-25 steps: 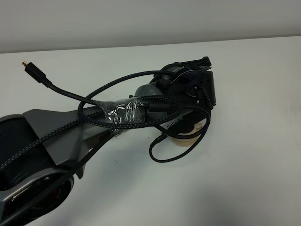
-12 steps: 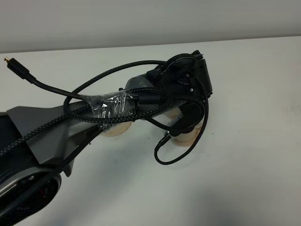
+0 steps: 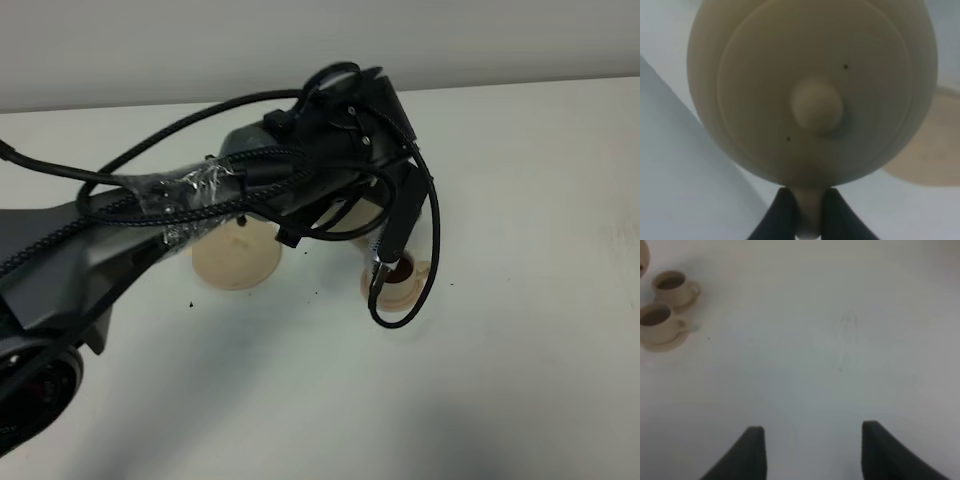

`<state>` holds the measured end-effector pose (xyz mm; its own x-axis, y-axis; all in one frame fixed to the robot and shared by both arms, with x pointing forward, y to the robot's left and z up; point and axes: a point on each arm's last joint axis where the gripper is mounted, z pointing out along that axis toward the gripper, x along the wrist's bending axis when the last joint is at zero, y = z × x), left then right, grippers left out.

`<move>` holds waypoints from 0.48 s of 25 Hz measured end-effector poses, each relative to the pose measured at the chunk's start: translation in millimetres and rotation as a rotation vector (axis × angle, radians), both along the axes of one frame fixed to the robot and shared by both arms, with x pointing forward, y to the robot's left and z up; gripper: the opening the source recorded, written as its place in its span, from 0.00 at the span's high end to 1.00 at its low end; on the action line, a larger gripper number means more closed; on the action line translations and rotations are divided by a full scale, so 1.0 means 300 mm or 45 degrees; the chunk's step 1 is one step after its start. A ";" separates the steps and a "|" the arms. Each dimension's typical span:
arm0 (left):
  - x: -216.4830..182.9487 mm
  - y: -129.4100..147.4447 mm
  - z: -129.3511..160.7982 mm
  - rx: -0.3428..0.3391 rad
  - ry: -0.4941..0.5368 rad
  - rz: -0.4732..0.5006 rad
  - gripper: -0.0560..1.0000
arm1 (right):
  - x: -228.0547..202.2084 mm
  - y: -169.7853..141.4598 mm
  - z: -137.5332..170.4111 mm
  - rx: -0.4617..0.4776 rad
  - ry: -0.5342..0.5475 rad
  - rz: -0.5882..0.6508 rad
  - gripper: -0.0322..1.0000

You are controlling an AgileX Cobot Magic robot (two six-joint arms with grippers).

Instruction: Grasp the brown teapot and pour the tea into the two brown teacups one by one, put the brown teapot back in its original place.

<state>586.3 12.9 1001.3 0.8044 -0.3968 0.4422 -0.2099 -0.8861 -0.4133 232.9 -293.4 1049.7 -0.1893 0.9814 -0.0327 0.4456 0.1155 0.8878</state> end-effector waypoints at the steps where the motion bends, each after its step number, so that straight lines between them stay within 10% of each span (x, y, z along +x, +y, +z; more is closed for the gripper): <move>1: 0.005 0.017 0.014 -0.056 -0.002 0.074 0.80 | 0.000 0.000 0.000 0.000 0.000 0.000 0.53; 12: 0.043 0.170 0.046 -0.402 -0.136 0.982 0.80 | 0.000 0.000 0.000 0.000 0.000 0.000 0.53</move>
<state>599.1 64.0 1015.2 0.7468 0.4025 0.5294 0.5285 -0.8424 -0.1051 232.9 -293.4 1049.7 -0.1893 0.9814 -0.0327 0.4456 0.1155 0.8878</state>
